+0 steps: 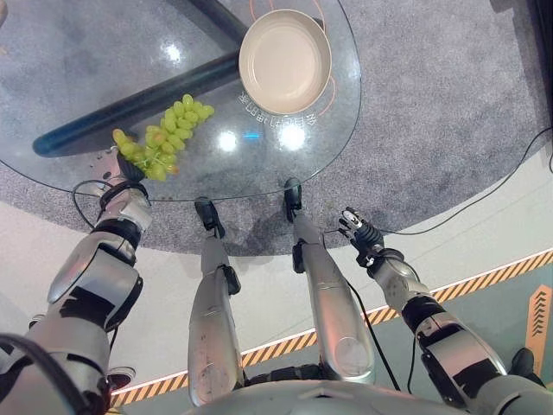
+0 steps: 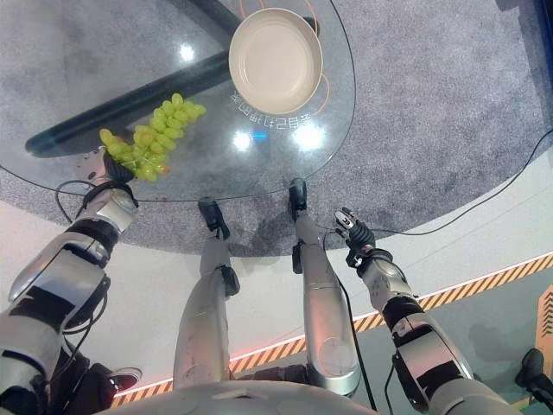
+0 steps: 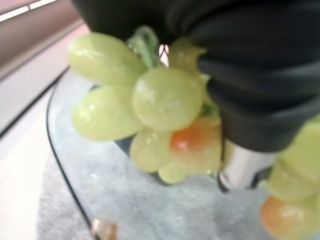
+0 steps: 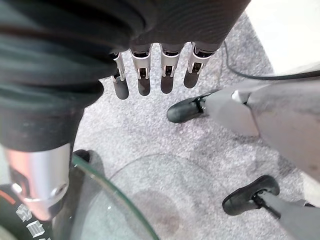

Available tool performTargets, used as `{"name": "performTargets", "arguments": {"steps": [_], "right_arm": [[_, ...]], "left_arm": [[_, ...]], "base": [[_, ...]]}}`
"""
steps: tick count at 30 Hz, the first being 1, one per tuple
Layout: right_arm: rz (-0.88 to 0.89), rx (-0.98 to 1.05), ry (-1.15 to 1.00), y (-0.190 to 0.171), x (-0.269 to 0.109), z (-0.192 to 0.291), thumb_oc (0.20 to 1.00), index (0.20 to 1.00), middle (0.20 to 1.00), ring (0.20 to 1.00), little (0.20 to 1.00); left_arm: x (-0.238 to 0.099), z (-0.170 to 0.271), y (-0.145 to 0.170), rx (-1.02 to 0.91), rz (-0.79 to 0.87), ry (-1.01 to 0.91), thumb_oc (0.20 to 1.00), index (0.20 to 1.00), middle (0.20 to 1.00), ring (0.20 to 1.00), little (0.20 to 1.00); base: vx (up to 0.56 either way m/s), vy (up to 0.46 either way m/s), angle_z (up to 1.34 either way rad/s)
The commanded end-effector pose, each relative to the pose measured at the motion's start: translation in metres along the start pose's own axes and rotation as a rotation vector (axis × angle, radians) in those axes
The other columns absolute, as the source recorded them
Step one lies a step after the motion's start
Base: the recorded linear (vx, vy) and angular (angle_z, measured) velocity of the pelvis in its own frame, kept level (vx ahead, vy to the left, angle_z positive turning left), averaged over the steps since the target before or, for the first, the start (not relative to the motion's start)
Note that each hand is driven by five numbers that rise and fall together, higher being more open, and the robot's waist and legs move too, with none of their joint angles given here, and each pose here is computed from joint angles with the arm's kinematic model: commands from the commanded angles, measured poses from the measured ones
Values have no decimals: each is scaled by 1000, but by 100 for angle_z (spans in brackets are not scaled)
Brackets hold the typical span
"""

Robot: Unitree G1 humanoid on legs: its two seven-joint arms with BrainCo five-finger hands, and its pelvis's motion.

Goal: Pick up fruits into the plate

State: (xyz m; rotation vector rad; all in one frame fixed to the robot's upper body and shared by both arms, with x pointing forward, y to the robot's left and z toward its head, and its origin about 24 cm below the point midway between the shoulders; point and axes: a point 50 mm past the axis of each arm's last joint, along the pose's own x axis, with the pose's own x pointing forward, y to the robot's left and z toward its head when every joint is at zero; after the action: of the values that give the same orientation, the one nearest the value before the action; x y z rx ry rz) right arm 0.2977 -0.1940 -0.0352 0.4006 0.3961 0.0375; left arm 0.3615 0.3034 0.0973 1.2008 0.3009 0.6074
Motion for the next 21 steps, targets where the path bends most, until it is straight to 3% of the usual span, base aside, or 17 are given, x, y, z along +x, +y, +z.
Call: {"name": "performTargets", "arguments": {"steps": [1,10,11,12,13,21], "right_arm": [[-49,37,-29,-18,-15,-7,1000,1000,1000,1000,1000],[-103,54,-22,-33,-24,-12,1000,1000,1000,1000,1000],[-106,55,-20,-34,-25,-12,1000,1000,1000,1000,1000],[-108,54,-18,-35,-25,-13,1000,1000,1000,1000,1000],[-110,56,-17,-36,-26,-13,1000,1000,1000,1000,1000],[-121,62,-7,-40,-30,-17,1000,1000,1000,1000,1000]], "left_arm": [[2,8,10,-116,58,-4,200,200,200,200,200],[-1,-2,18,-150,128,-27,200,200,200,200,200],[-1,-3,19,-145,132,-28,407,407,407,407,407],[-1,-4,18,-140,130,-26,915,915,915,915,915],[-2,-5,18,-141,128,-28,1000,1000,1000,1000,1000],[-6,0,14,-131,122,-59,1000,1000,1000,1000,1000]], "base": [[0,0,0],[6,5,2],[30,4,0],[0,0,0],[0,0,0],[0,0,0]]}}
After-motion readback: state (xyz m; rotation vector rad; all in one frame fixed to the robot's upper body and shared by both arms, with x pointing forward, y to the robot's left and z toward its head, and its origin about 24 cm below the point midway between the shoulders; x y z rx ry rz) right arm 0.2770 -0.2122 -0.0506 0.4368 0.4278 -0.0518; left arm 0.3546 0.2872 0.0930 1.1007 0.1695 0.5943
